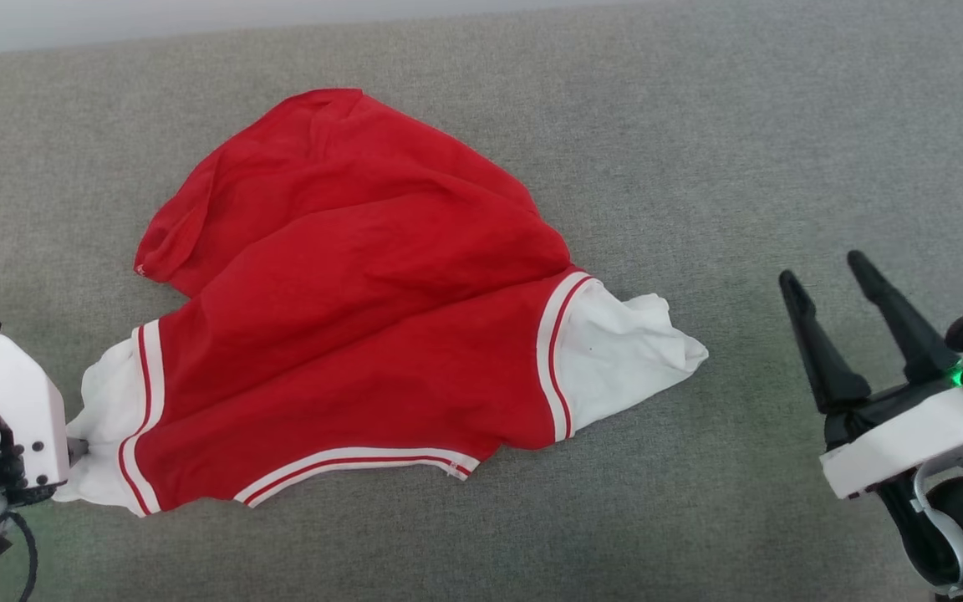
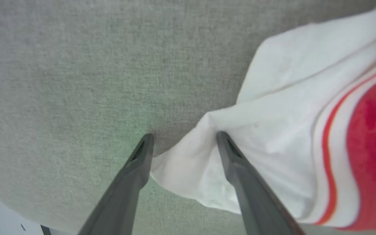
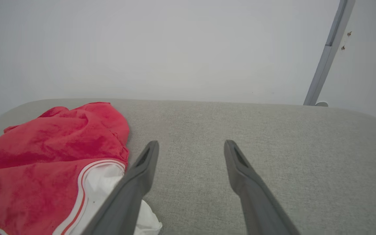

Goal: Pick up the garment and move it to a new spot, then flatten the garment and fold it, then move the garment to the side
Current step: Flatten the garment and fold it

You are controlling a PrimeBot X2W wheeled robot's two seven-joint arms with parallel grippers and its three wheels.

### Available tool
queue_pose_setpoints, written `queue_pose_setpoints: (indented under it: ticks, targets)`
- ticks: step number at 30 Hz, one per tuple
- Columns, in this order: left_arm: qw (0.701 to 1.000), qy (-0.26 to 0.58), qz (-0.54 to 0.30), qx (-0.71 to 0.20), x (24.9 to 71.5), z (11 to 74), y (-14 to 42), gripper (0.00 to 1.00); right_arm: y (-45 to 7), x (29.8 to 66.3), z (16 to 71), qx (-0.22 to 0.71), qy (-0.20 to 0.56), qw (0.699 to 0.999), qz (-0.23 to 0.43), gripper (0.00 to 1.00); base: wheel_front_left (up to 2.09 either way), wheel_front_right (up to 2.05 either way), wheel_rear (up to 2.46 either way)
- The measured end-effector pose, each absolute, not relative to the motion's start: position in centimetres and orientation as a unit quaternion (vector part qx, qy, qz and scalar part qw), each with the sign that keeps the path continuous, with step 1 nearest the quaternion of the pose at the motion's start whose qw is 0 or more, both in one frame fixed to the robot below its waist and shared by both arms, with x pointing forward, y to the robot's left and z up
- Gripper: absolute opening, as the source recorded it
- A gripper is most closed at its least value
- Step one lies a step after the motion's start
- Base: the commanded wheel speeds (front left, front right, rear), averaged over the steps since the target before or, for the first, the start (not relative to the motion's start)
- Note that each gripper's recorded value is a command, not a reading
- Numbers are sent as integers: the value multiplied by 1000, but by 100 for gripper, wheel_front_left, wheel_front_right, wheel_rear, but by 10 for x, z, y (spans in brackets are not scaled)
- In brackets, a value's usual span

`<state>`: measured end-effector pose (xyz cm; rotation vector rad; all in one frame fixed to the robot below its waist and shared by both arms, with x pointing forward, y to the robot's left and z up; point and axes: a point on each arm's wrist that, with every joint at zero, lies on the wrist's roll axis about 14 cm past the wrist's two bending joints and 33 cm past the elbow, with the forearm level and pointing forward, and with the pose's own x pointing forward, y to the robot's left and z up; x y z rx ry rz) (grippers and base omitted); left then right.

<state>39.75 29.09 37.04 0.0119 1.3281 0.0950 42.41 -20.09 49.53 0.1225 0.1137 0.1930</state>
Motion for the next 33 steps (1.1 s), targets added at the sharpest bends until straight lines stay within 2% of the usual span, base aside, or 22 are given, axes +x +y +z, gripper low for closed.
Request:
queue_pose_setpoints:
  ticks: [1, 2, 8, 12, 21, 22, 23, 24, 29, 33]
  targets:
    - [781, 623, 46, -3, 395, 368, 290, 62, -199, 424, 491, 65, 69, 990, 101, 100, 0, 0, 0]
    - [777, 628, 45, -12, 394, 366, 289, 0, -194, 423, 485, 66, 86, 988, 109, 100, 0, 0, 0]
    - [778, 627, 27, -38, 395, 361, 275, 0, -169, 410, 438, 81, 224, 959, 155, 100, 0, 0, 0]
    - [784, 619, 24, -44, 398, 361, 273, 0, -157, 409, 425, 69, 277, 941, 182, 100, 0, 0, 0]
    - [796, 603, 14, -46, 402, 361, 270, 0, -132, 409, 380, -10, 425, 872, 242, 100, 0, 0, 0]
    - [797, 602, 15, -44, 402, 362, 270, 0, -132, 409, 375, -21, 440, 864, 243, 84, 0, 0, 0]
    - [799, 600, 14, -45, 402, 362, 270, 0, -130, 409, 372, -22, 454, 856, 247, 33, 0, 0, 0]
    - [800, 598, 14, -46, 402, 362, 270, 0, -128, 410, 370, -31, 462, 850, 251, 0, 0, 0, 0]
    - [814, 578, 21, -51, 408, 370, 272, 0, -124, 422, 377, -29, 463, 849, 254, 0, 0, 0, 0]
    - [843, 536, 13, -53, 429, 398, 267, 0, -126, 439, 402, -18, 428, 868, 251, 0, 0, 0, 0]
